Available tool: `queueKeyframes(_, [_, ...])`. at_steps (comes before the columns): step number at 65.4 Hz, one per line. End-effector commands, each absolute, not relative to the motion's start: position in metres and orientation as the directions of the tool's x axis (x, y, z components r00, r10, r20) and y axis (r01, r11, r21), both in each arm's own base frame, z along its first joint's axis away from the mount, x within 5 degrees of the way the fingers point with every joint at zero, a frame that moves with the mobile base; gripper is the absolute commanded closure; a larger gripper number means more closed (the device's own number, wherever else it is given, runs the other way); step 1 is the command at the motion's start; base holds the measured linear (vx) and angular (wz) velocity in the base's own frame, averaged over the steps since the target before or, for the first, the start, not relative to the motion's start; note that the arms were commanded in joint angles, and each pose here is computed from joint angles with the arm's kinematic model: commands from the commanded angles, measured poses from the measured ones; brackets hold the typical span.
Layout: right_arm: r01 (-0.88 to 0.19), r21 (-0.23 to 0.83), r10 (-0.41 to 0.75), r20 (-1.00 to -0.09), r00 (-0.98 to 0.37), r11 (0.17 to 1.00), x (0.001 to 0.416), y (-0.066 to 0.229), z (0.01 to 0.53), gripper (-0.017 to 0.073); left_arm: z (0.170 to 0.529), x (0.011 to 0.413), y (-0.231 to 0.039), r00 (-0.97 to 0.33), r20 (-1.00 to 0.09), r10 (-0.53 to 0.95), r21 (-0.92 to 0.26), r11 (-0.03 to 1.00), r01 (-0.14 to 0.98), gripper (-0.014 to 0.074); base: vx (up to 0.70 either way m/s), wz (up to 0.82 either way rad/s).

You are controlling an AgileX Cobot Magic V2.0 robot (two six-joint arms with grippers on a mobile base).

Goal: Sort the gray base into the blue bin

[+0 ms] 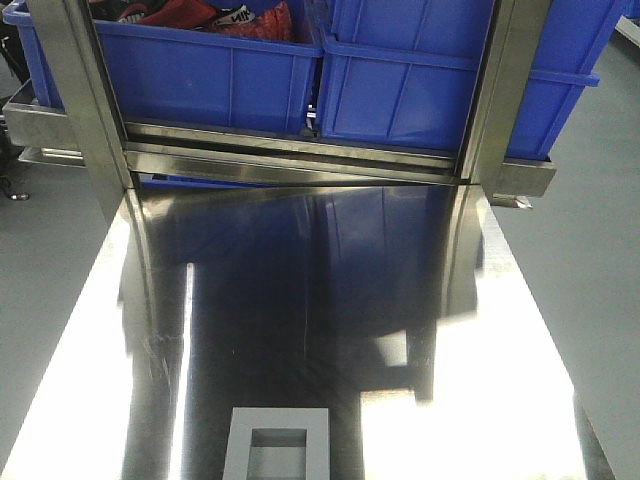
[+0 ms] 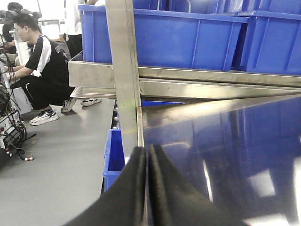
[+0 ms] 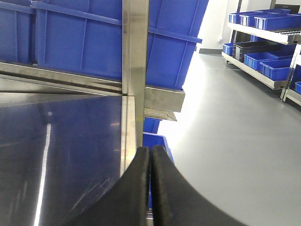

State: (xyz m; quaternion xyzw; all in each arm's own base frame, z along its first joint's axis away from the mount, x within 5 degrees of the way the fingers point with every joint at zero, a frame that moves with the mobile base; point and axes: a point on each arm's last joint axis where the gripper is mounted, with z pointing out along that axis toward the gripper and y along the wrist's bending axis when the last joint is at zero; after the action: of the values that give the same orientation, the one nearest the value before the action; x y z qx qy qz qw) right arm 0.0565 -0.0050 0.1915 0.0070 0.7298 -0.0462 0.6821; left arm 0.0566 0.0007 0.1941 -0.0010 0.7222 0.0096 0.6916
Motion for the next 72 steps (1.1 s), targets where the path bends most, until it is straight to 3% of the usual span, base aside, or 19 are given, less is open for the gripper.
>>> queueKeyframes(1, [0.070,-0.072,-0.073,-0.997,0.007,0.995,0.056,-0.004,0.195,0.0568,0.203,0.055,0.001,0.046,-0.999,0.008,0.007,1.000,-0.018,0.0591,0.00,0.00])
queueKeyframes(48, [0.070,-0.072,-0.073,-0.997,0.007,0.995,0.056,-0.004,0.195,0.0568,0.208,0.055,0.001,0.073,-0.997,0.007,0.006,1.000,-0.019,0.0591,0.00,0.00])
queueKeyframes(57, [0.070,-0.072,-0.073,-0.997,0.007,0.995,0.056,-0.004,0.195,0.0568,0.234,0.050,0.001,0.240,-0.971,-0.011,-0.017,1.000,-0.020,0.0591,0.00,0.00])
queueKeyframes(63, [0.070,-0.072,-0.073,-0.997,0.007,0.995,0.056,-0.004,0.195,0.0568,0.260,0.045,0.001,0.280,-0.960,-0.027,-0.032,0.999,-0.013,0.0591,0.00,0.00])
queueKeyframes(72, [0.070,-0.072,-0.073,-0.997,0.007,0.995,0.056,-0.004,0.195,0.0568,0.299,0.053,0.001,0.150,-0.988,0.023,0.021,1.000,-0.019,0.0591,0.00,0.00])
